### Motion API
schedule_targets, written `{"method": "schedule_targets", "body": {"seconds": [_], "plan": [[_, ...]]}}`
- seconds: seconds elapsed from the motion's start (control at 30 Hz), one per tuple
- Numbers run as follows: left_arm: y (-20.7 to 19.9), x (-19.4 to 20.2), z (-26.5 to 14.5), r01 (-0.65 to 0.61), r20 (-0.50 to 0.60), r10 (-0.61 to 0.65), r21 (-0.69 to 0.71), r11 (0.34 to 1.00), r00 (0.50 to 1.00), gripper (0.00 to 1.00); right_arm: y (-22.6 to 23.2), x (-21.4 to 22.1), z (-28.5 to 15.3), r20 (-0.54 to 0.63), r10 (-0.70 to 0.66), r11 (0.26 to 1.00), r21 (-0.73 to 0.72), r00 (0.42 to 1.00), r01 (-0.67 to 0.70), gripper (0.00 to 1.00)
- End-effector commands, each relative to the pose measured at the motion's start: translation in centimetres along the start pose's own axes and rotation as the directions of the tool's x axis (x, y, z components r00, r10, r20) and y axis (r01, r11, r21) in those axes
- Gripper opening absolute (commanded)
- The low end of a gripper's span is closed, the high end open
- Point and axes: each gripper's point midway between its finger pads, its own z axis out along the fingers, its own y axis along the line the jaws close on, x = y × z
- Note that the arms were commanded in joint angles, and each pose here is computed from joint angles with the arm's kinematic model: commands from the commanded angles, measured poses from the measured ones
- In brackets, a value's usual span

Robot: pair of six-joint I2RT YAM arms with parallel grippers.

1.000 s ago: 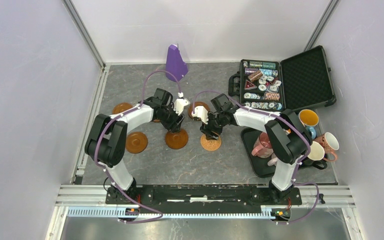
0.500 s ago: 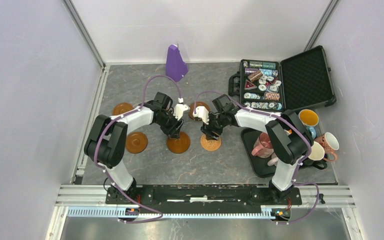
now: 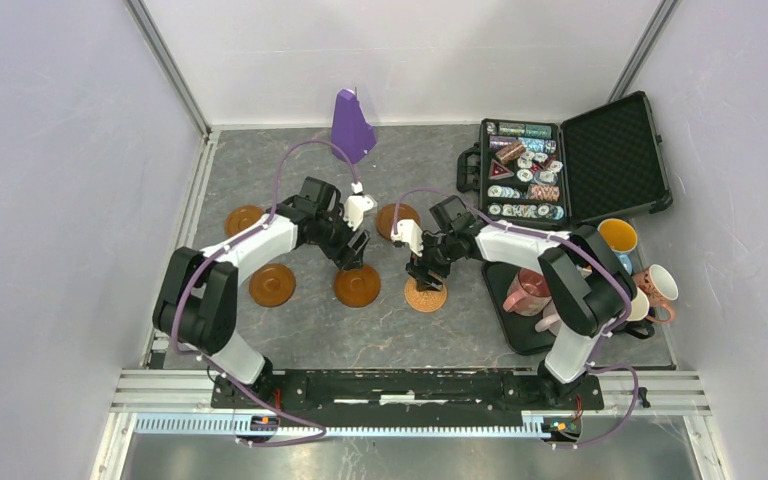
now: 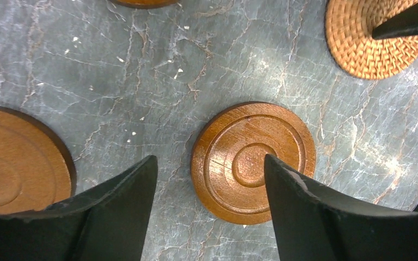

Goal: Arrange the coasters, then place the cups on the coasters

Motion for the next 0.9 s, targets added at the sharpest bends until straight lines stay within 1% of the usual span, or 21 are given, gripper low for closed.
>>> {"method": "schedule_targets", "body": {"seconds": [0.0,0.07,0.2,0.27,0.33,0.47,0.6,0.67,0.73,0.8,0.87], "plan": [[0.7,-3.4,-2.3,-0.008,0.094,0.014,-0.070,0.997,0.995,0.81,-0.8,-3.8,-1.4,0.084,0.004,1.000,0.023,0.996,-0.006,0.77],[0.5,-4.2,-3.2,-0.019,0.115,0.028,-0.083,0.996,0.993,0.84,-1.5,-6.4,-2.6,0.140,-0.004,0.999,0.044,0.990,-0.002,0.81],[-0.5,-5.6,-4.8,-0.025,0.167,0.038,-0.080,0.996,0.985,0.85,-2.7,-11.4,-6.7,0.257,-0.036,0.994,0.112,0.966,0.007,0.90],[-1.5,-6.2,-5.1,-0.041,0.181,0.054,-0.072,0.997,0.982,0.85,-3.1,-12.7,-9.0,0.284,-0.042,0.989,0.147,0.958,0.000,0.91],[-2.7,-7.3,-5.0,-0.052,0.195,0.063,-0.061,0.997,0.979,0.85,-3.8,-12.8,-11.5,0.291,-0.048,0.980,0.201,0.956,-0.012,0.93],[-5.5,-10.7,-3.3,-0.004,0.237,0.010,-0.027,1.000,0.971,0.81,-5.4,-10.8,-17.3,0.304,-0.048,0.940,0.336,0.951,-0.060,0.94],[-9.4,-13.5,-0.4,0.088,0.263,-0.081,-0.015,0.996,0.961,0.79,-7.1,-7.7,-22.9,0.334,0.018,0.870,0.459,0.942,-0.179,0.94],[-11.3,-14.8,1.0,0.135,0.287,-0.130,0.002,0.991,0.949,0.81,-7.9,-6.2,-25.3,0.356,0.045,0.820,0.520,0.933,-0.238,0.94],[-12.9,-15.9,2.6,0.192,0.290,-0.189,0.018,0.981,0.938,0.87,-9.0,-4.7,-27.3,0.388,0.101,0.753,0.571,0.916,-0.325,0.94],[-14.8,-16.5,4.3,0.225,0.267,-0.230,0.049,0.973,0.936,0.90,-9.6,-3.7,-28.7,0.430,0.151,0.717,0.572,0.890,-0.398,0.94],[-15.7,-16.7,6.2,0.253,0.268,-0.242,-0.007,0.967,0.933,0.91,-9.9,-2.7,-29.4,0.453,0.181,0.679,0.584,0.873,-0.444,0.93]]}}
